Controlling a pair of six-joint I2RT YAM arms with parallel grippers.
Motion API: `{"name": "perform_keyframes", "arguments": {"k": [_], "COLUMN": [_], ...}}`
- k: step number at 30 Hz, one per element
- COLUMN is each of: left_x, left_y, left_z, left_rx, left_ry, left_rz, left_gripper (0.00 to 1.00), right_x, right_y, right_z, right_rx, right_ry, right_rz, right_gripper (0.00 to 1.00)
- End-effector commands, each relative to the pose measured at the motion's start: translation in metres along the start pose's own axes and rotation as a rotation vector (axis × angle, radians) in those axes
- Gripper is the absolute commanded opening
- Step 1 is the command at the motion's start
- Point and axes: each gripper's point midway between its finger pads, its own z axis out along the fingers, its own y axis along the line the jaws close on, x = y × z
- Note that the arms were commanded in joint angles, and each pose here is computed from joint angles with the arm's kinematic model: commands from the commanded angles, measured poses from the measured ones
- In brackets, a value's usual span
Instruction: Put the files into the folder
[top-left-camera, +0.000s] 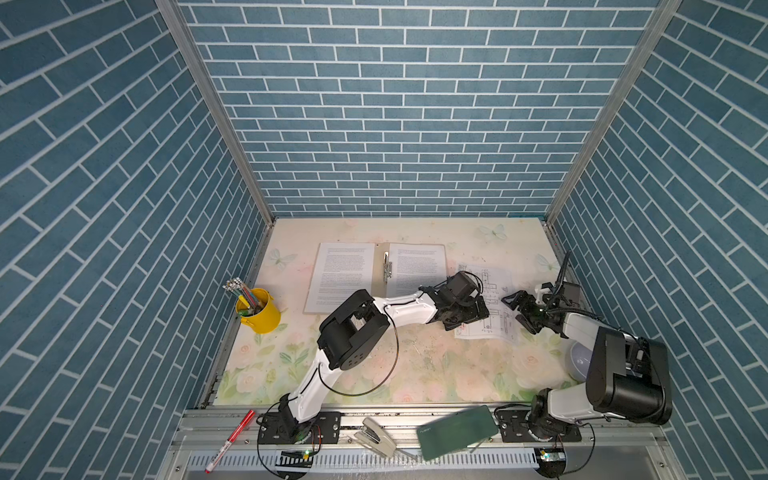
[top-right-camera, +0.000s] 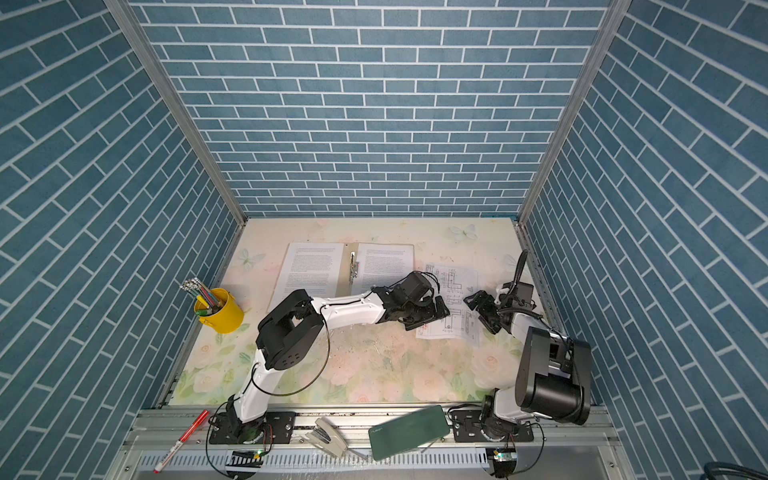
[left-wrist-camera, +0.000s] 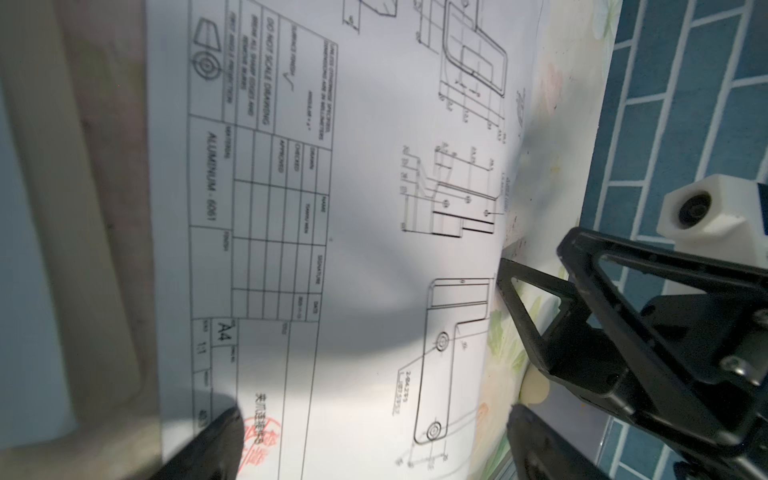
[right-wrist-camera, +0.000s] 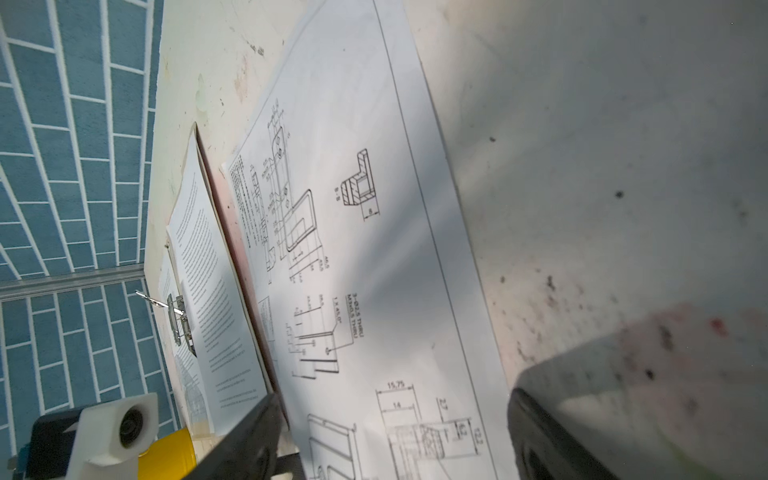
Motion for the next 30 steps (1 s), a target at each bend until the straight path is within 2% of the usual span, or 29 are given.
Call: {"name": "perform_keyframes", "arguments": {"k": [1,14,19,30], "left_x": [0.011,0.004,0.004,0.003], "left_y": [0.03,0.026,0.023,0.025], "left_z": [0.013,0.022,0.026,0.024], "left_rx": [-0.064,-0.011,0.009,0.01], "left_ry": [0.042,0.046,0.048,0.052], "left_rz": [-0.027,-0.03,-0.026,-0.023], "left_gripper": [1.0,1.0,1.0,1.0], "right_x": [0.034,0.041,0.045,0.021], "right_y": [-0.024,-0.014,-0.016,-0.025], "right_z": [0.006,0.013,0.013,-0.016], "right_rx": [0.06,-0.031,-0.023,0.171], "right_ry": [0.104,0.147,0.161,0.061], "right_rz": [0.117,0.152,0.155,0.075], "right_gripper": [0.85,0.84,0.84,0.89]}}
